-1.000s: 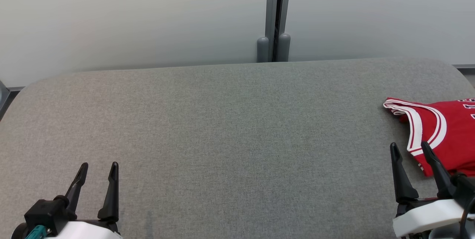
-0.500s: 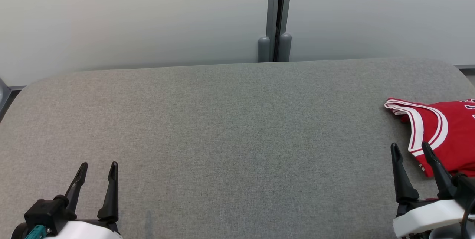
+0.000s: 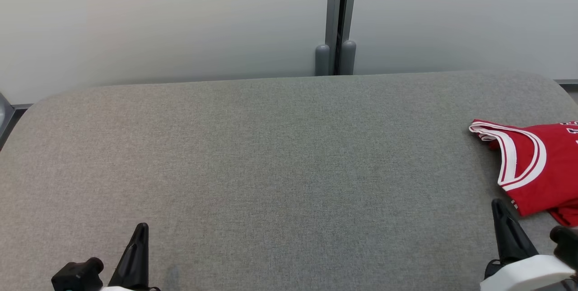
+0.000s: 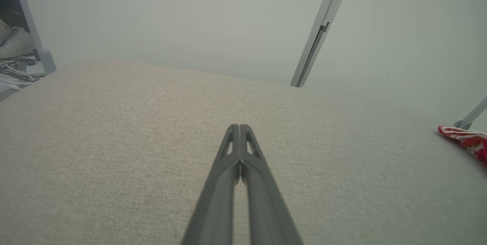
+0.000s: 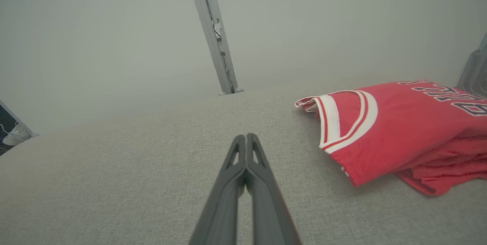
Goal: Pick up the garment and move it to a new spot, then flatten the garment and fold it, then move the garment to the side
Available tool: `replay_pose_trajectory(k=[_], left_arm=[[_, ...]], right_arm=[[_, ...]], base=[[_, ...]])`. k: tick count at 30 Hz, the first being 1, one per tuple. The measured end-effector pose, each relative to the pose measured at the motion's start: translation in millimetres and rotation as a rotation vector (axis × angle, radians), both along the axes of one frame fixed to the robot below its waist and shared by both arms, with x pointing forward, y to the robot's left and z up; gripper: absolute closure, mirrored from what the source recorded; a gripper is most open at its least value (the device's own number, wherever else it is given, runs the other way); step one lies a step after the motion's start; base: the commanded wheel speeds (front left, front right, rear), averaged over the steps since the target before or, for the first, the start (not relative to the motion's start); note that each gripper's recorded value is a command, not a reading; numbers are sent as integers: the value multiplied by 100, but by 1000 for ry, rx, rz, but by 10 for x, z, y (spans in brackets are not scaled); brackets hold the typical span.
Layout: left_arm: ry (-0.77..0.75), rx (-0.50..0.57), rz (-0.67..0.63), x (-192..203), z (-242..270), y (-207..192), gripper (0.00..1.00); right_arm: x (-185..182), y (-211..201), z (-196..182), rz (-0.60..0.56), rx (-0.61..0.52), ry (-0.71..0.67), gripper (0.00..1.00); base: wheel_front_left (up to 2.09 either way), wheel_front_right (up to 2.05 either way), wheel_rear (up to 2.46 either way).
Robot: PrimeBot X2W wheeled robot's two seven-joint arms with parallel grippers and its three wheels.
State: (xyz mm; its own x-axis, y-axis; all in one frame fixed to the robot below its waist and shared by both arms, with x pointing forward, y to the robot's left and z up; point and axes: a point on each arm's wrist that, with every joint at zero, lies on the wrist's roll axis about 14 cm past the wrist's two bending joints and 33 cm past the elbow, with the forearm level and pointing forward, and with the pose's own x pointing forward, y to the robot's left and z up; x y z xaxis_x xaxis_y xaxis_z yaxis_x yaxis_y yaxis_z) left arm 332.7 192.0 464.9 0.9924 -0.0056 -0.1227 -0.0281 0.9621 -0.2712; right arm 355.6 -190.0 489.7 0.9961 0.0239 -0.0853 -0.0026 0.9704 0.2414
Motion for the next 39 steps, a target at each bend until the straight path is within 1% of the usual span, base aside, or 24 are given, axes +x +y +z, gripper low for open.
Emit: replay_pose_trajectory(k=[10, 11, 18, 39], left_arm=[[-5, -177, 6, 41, 23, -114, 100], [-5, -177, 6, 41, 23, -114, 100], [-1, -286, 14, 48, 17, -174, 100], [-25, -589, 29, 144, 111, -360, 100]], right_arm=[[16, -218, -95, -69, 172, 64, 100], [16, -218, -95, -69, 172, 64, 100], [33, -346, -117, -105, 283, 87, 100], [61, -611, -155, -167, 596, 120, 100]], base=[[0, 0, 0], [0, 0, 0], [0, 0, 0], [0, 0, 0]])
